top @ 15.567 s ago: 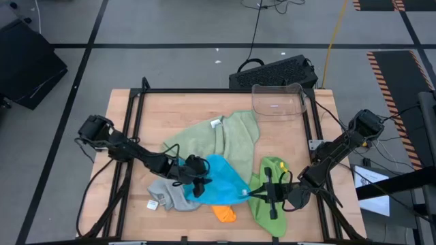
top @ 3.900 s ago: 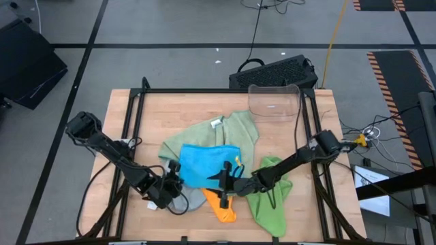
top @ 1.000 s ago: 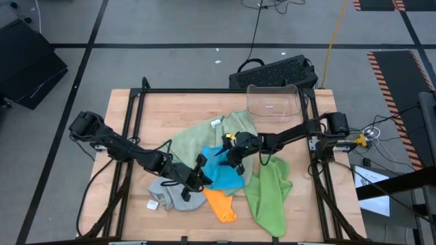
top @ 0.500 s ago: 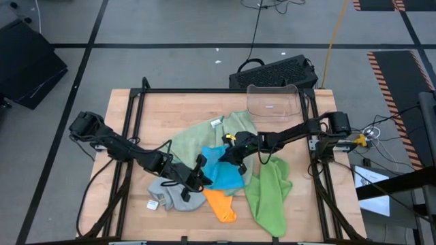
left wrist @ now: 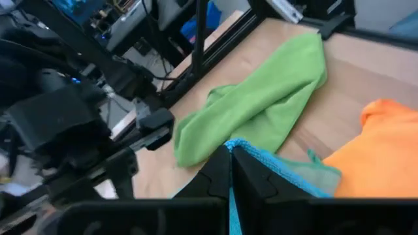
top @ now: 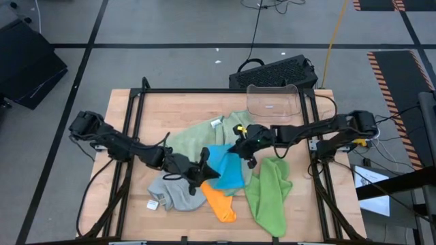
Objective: Fold microfiber towels
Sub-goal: Fold the blue microfiber towel
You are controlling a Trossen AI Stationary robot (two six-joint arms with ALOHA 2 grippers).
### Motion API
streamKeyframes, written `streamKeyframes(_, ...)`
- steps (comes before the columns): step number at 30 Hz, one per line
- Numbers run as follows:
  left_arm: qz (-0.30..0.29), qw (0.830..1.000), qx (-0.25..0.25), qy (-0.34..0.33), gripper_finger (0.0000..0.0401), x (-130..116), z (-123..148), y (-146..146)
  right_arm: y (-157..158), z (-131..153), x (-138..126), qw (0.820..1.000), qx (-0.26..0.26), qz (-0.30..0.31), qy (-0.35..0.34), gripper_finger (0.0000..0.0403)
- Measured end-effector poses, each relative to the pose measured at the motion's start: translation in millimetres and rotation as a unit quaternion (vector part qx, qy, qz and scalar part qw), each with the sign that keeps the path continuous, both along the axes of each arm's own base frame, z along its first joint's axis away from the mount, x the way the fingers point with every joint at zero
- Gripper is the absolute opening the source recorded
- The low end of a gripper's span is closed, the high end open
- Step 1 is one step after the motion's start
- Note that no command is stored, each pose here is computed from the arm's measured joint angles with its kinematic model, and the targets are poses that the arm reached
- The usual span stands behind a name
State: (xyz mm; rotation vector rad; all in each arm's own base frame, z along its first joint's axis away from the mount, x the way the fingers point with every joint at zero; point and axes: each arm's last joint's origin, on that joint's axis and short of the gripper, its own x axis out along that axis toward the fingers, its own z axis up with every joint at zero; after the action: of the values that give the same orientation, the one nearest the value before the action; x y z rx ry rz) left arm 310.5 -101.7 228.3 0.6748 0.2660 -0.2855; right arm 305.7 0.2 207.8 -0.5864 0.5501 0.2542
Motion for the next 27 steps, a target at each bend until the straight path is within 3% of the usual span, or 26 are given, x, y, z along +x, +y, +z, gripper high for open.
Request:
streamKeyframes(10, -0.013, 1.000, -0.023, 0.005, 0.0011, 25, -34, 10, 0, -26, -13, 0.999, 0.025, -0.022, 0.043, 0.0009)
streamKeyframes(20, -0.022, 0.997, -0.071, -0.005, 0.0015, 43, -61, 17, 5, -41, -26, 0.995, 0.036, -0.066, 0.070, 0.0104)
streamKeyframes(27, -0.012, 0.995, -0.100, -0.015, 0.0010, 47, -66, 21, 14, -35, -31, 0.994, 0.011, -0.092, 0.064, 0.0140)
